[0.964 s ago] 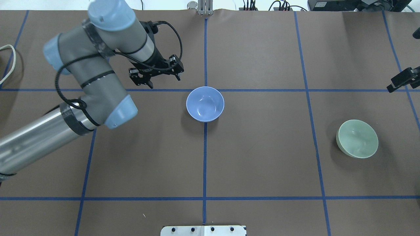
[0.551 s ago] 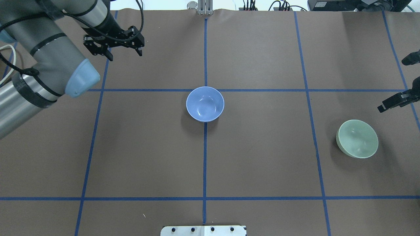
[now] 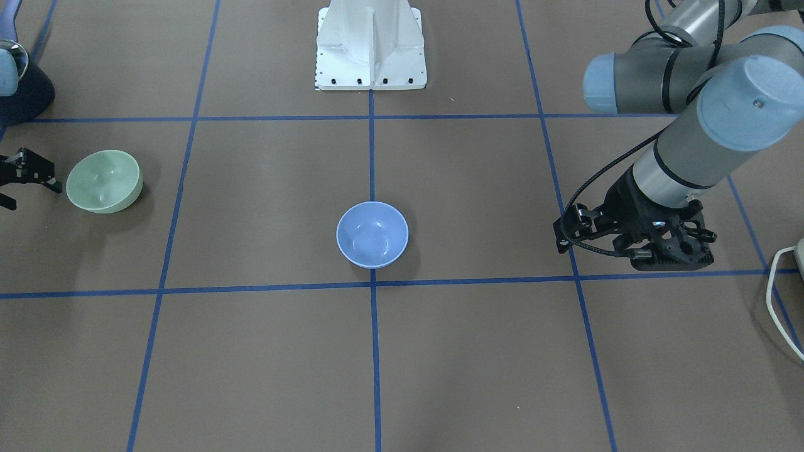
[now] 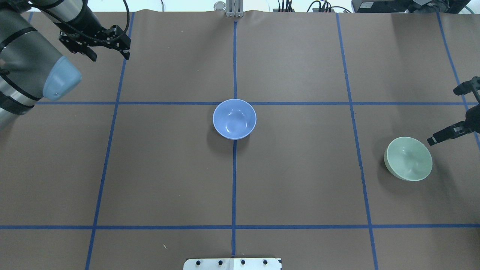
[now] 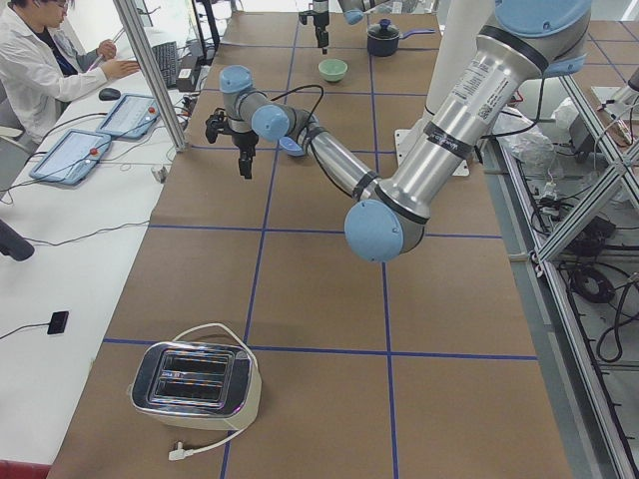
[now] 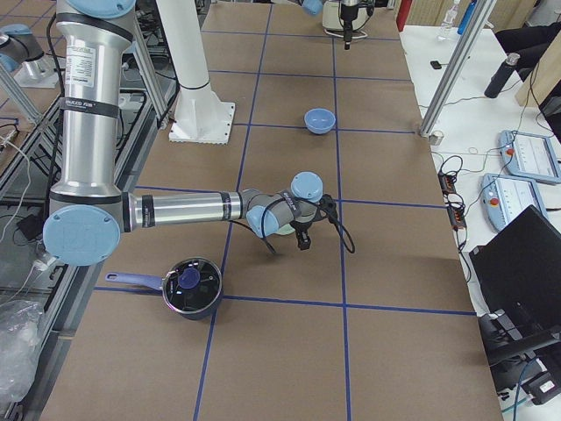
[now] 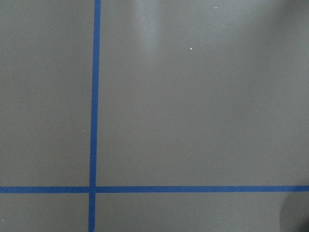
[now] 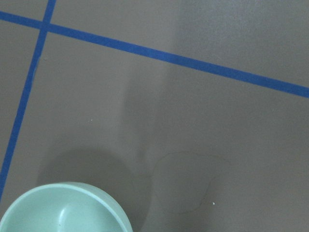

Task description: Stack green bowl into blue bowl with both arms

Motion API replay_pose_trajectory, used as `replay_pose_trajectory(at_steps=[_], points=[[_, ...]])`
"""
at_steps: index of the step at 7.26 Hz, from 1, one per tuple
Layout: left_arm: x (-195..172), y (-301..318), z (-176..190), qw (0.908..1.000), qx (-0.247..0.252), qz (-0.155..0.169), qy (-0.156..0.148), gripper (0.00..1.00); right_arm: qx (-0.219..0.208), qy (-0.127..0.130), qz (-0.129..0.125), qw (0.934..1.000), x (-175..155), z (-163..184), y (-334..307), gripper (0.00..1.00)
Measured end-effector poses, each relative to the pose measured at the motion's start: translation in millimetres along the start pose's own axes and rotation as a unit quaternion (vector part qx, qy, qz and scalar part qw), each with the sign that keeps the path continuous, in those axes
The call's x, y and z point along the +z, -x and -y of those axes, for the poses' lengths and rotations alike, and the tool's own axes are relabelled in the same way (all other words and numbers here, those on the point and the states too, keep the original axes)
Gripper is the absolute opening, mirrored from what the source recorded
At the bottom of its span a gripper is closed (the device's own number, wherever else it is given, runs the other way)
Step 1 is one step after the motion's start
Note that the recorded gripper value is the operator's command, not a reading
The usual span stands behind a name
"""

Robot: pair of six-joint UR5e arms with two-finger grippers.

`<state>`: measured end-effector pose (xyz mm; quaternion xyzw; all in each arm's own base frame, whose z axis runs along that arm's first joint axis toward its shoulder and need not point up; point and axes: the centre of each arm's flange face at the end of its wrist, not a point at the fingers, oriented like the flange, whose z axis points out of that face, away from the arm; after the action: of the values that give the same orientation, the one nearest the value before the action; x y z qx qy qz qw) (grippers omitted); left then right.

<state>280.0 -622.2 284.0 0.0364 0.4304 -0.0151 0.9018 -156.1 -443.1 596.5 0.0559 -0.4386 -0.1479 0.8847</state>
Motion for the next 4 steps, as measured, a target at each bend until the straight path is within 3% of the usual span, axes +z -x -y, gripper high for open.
replay_pose_trajectory(at_steps=[2,4], points=[[2.1,3.2,0.9,1.0000,0.002,0.002,0.001,0.97,-0.023,0.010,0.007,0.9997,19.8,-7.2,9.0,0.90],[3.7,5.0,1.2,1.0000,0.001,0.003,0.002,0.97,-0.038,0.019,0.008,0.9991,33.5,-9.7,18.6,0.55]])
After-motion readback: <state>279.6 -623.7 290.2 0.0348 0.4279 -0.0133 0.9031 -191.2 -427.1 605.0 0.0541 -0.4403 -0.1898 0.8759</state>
